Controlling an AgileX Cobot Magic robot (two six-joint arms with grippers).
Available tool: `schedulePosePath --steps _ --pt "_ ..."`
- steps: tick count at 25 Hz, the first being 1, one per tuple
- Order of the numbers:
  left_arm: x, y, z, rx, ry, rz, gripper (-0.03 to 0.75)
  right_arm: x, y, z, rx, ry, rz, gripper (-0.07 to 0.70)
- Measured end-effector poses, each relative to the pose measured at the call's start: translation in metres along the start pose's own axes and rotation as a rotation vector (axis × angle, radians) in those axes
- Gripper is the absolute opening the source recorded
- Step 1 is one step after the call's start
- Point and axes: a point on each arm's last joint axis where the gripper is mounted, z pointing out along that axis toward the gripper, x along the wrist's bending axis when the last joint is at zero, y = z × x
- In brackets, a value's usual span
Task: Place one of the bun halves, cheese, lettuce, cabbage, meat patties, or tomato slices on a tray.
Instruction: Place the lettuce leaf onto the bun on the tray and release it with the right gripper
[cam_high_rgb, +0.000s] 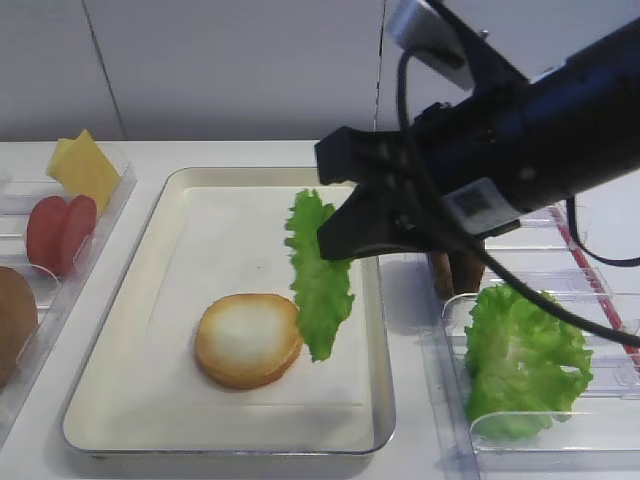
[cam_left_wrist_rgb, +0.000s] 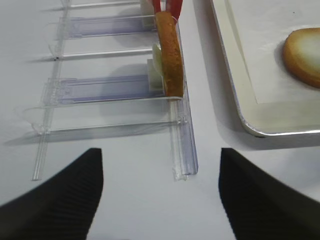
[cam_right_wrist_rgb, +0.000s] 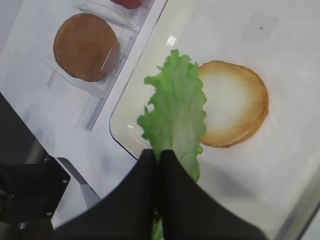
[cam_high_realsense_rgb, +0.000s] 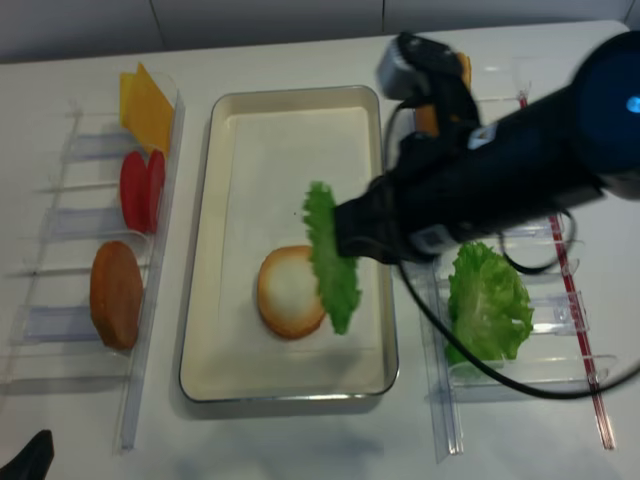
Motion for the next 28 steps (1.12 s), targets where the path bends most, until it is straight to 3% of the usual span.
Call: schedulePosePath --steps 14,23,28 --pt "0.0 0.0 0.0 0.0 0.0 0.0 0.482 0.03 0.023 0.084 0.113 0.032 -0.053 0.05" --pt "0.0 0.0 0.0 0.0 0.0 0.0 0.483 0.016 0.028 0.121 0.14 -0.008 -0.002 0.05" --pt "0.0 0.0 0.0 0.0 0.0 0.0 0.482 0.007 0.026 0.13 0.154 -0.046 -0.013 0.05"
